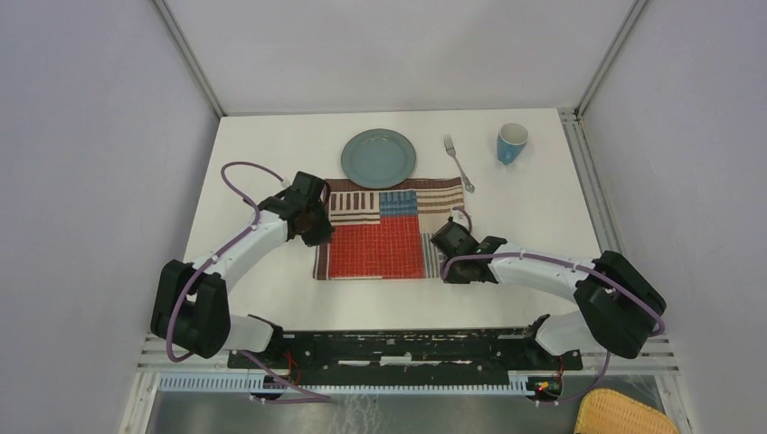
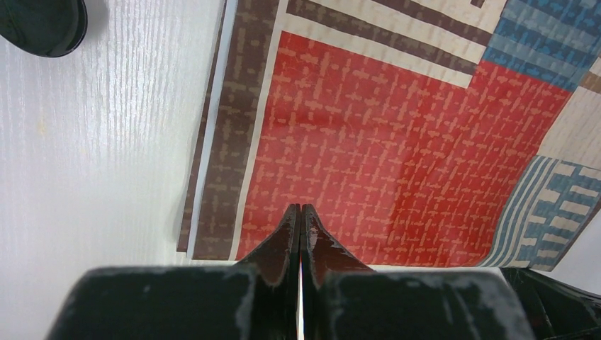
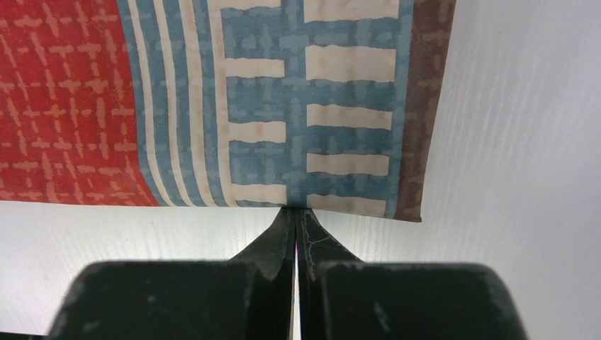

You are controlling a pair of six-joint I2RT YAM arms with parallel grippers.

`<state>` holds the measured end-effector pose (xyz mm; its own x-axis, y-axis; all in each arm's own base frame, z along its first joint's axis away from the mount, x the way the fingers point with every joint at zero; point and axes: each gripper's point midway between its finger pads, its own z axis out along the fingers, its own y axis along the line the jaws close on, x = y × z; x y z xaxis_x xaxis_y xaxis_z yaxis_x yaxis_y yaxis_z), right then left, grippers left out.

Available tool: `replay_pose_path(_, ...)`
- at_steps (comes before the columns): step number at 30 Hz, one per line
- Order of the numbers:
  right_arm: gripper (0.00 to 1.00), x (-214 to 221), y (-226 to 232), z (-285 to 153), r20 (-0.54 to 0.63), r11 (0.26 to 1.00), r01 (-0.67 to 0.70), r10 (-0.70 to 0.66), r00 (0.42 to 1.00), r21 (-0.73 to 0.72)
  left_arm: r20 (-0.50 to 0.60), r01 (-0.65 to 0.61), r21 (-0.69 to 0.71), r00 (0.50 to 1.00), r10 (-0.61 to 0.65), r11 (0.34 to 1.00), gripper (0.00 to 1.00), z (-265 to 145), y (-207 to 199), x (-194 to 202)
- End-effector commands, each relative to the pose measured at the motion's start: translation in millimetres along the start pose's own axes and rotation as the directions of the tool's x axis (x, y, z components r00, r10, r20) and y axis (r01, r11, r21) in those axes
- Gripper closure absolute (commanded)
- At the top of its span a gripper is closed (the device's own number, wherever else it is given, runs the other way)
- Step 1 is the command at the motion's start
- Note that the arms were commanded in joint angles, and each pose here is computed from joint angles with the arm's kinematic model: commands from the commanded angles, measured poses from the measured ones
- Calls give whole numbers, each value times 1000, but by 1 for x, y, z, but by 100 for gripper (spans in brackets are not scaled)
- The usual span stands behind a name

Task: Set the dinner table for one person
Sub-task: Adjust the napkin at the center of the board.

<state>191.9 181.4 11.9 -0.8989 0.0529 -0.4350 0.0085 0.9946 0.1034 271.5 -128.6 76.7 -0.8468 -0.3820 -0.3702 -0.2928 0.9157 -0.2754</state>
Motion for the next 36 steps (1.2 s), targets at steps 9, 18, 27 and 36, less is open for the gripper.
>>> replay_pose_path(9,100,-2,-18,19,-23,997,38,-36,999,74,38,-55,14,998,54,998,98,-7,-5,-10)
replay_pose_path(18,97,-14,-13,-2,13,999,14,-15,1000,42,41,-57,6,998,57,998,98,-6,-5,-12)
replay_pose_path(27,86,-36,-8,-52,87,999,-16,19,996,-35,58,-61,11,997,60,998,98,-9,-8,-18)
replay_pose_path(36,100,-78,-11,-57,188,1000,-11,9,982,11,30,-52,28,998,51,998,98,3,-13,-14)
